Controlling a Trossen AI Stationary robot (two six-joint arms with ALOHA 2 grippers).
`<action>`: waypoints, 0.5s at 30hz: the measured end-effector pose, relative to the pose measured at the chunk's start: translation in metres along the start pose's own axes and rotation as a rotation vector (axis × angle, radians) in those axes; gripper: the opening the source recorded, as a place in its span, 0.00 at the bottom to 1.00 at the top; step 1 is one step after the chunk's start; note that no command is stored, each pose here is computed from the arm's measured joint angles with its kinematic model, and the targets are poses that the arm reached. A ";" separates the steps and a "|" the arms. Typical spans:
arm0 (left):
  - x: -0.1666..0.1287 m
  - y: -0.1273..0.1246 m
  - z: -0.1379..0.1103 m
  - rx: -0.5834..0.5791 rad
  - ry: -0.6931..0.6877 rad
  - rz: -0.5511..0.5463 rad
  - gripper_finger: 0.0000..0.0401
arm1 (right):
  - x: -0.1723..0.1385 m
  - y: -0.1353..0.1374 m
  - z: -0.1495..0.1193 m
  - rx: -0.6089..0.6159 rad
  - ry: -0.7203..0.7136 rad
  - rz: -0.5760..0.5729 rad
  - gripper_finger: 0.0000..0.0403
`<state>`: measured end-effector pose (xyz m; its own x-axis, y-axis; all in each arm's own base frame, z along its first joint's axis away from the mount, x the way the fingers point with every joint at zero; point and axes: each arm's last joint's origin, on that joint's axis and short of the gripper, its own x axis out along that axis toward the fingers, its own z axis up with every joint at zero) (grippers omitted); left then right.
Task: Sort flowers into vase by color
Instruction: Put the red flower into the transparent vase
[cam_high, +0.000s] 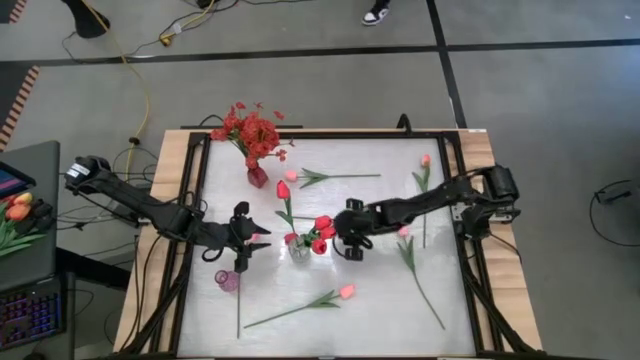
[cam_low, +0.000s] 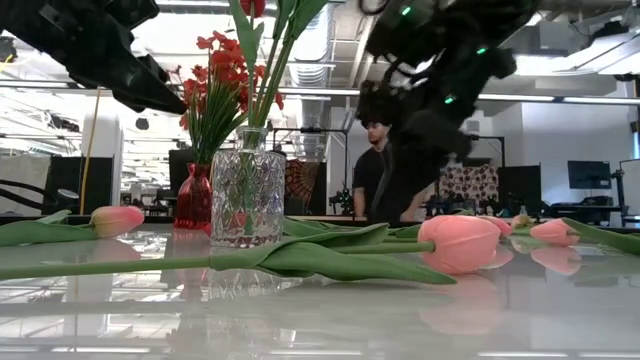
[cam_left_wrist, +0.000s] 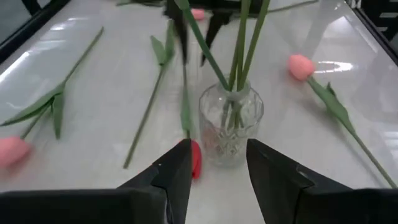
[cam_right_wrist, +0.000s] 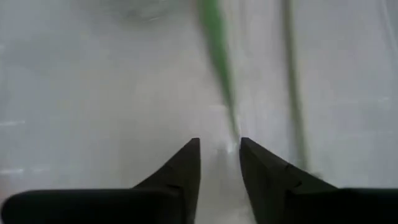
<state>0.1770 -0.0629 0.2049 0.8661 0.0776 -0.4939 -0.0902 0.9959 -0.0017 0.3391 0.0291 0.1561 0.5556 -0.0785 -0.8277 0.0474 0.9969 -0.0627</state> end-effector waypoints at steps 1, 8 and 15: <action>0.000 0.000 0.000 0.003 0.001 0.000 0.35 | 0.002 -0.004 0.001 0.005 0.001 -0.007 0.39; 0.000 0.000 -0.001 0.015 0.007 0.002 0.35 | 0.006 -0.019 0.004 0.010 0.007 0.024 0.47; 0.000 0.000 -0.001 0.036 0.007 0.001 0.35 | 0.017 -0.017 0.000 -0.010 0.034 0.042 0.45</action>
<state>0.1765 -0.0626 0.2042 0.8623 0.0787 -0.5003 -0.0733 0.9968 0.0305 0.3477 0.0104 0.1429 0.5285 -0.0363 -0.8482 0.0158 0.9993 -0.0329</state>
